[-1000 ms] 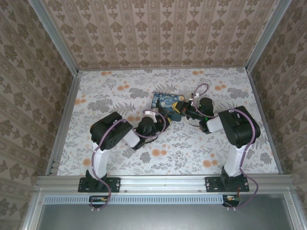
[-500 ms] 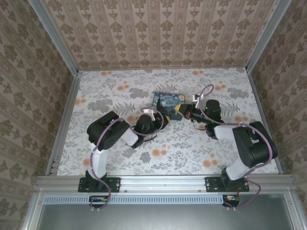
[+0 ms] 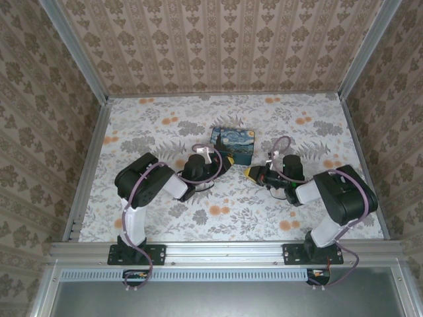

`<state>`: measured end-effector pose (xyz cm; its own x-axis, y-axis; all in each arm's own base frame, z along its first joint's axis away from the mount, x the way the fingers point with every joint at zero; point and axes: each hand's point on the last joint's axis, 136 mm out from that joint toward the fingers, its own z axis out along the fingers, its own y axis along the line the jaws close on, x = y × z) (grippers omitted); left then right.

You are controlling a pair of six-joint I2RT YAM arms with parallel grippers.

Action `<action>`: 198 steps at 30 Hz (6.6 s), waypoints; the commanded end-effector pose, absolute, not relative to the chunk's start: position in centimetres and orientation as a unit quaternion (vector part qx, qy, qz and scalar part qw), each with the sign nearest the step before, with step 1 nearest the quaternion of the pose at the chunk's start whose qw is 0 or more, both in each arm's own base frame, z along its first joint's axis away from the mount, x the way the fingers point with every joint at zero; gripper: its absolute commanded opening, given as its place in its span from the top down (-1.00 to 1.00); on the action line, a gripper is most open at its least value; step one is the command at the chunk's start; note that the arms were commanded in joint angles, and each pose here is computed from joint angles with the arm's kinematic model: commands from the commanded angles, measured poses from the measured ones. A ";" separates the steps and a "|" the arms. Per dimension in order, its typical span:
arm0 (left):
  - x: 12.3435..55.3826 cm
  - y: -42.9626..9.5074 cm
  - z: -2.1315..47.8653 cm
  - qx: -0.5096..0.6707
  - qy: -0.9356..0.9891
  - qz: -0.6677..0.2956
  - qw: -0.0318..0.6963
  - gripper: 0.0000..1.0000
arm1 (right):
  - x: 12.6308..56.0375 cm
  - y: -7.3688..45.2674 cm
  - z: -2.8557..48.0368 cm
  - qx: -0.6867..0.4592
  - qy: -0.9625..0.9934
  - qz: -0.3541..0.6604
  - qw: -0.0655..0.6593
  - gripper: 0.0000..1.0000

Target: Unlock the padlock with the key

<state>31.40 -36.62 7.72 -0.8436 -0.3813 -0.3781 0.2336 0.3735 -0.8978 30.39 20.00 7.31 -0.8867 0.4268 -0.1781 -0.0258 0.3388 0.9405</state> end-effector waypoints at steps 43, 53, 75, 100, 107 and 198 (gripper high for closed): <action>30.6 -37.1 10.5 -0.046 0.745 -0.615 0.254 1.00 | 34.9 21.3 8.3 0.129 0.777 0.570 0.234 1.00; 30.5 -37.6 11.1 -0.051 0.739 -0.626 0.243 1.00 | 35.6 21.2 8.7 0.134 0.772 0.571 0.245 1.00; 29.7 -39.8 13.7 -0.094 0.710 -0.675 0.177 1.00 | 37.5 21.2 12.9 0.125 0.718 0.606 0.318 1.00; 29.3 -40.5 13.9 -0.089 0.709 -0.679 0.171 1.00 | 39.2 20.8 15.4 0.173 0.703 0.628 0.284 1.00; 29.2 -40.1 14.1 -0.088 0.709 -0.678 0.174 1.00 | 39.5 19.5 14.5 0.185 0.709 0.617 0.288 1.00; 31.7 -39.2 14.7 -0.142 0.693 -0.680 0.191 1.00 | 37.8 18.7 13.6 0.238 0.735 0.561 0.297 1.00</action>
<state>31.86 -38.82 12.13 -0.8824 -0.4689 -0.0384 -0.0053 0.0915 -0.9958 37.17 18.41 11.85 -0.7223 0.6794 -0.1292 0.0655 0.2531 0.9652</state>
